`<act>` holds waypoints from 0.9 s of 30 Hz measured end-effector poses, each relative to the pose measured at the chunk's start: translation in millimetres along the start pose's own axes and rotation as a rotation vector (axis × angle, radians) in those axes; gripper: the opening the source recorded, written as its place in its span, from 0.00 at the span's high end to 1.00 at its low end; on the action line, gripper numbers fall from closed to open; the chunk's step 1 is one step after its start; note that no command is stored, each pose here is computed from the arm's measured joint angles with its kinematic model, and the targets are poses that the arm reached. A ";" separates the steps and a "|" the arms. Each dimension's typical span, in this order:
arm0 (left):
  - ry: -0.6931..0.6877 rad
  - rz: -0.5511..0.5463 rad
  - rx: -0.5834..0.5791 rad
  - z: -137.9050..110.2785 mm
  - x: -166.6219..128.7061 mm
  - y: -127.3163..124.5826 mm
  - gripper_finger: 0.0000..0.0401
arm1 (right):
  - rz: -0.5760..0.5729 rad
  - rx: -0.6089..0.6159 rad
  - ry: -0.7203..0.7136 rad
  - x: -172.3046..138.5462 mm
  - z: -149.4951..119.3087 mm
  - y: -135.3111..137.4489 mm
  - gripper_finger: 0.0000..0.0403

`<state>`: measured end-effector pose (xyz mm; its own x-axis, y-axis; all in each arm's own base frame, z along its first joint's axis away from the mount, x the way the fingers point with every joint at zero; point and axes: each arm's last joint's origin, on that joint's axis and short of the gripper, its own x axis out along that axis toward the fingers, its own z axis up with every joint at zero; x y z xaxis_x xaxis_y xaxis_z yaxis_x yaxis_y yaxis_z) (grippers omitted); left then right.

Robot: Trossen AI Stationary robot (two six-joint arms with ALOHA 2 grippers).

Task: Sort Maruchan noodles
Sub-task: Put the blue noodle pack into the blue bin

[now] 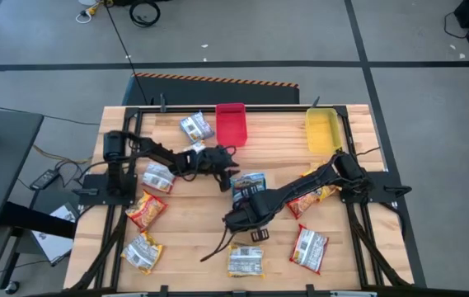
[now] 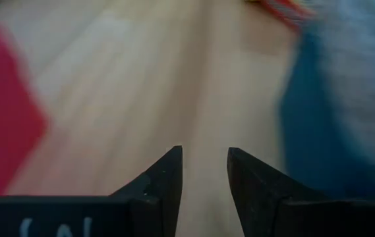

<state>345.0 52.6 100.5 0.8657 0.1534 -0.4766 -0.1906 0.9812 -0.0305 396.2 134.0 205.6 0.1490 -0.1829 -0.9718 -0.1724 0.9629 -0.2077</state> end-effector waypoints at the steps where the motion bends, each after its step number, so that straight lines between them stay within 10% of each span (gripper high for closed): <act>1: 0.001 -0.028 0.013 -0.2 -0.1 -4.4 0.69 | -0.017 0.029 0.002 0.4 0.1 -2.9 0.66; 11: 0.012 -0.120 0.103 -3.3 -2.1 -32.8 0.69 | -0.007 0.261 0.097 4.8 -5.6 -28.0 0.65; 27: -0.020 -0.100 0.120 5.5 -3.3 -4.1 0.69 | 0.011 0.215 0.045 5.9 0.0 -31.7 0.65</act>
<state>345.4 48.8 107.1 0.8868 0.0550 -0.4588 -0.0470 0.9985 0.0288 402.6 102.5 206.5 0.1042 -0.1761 -0.9788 0.0388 0.9842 -0.1729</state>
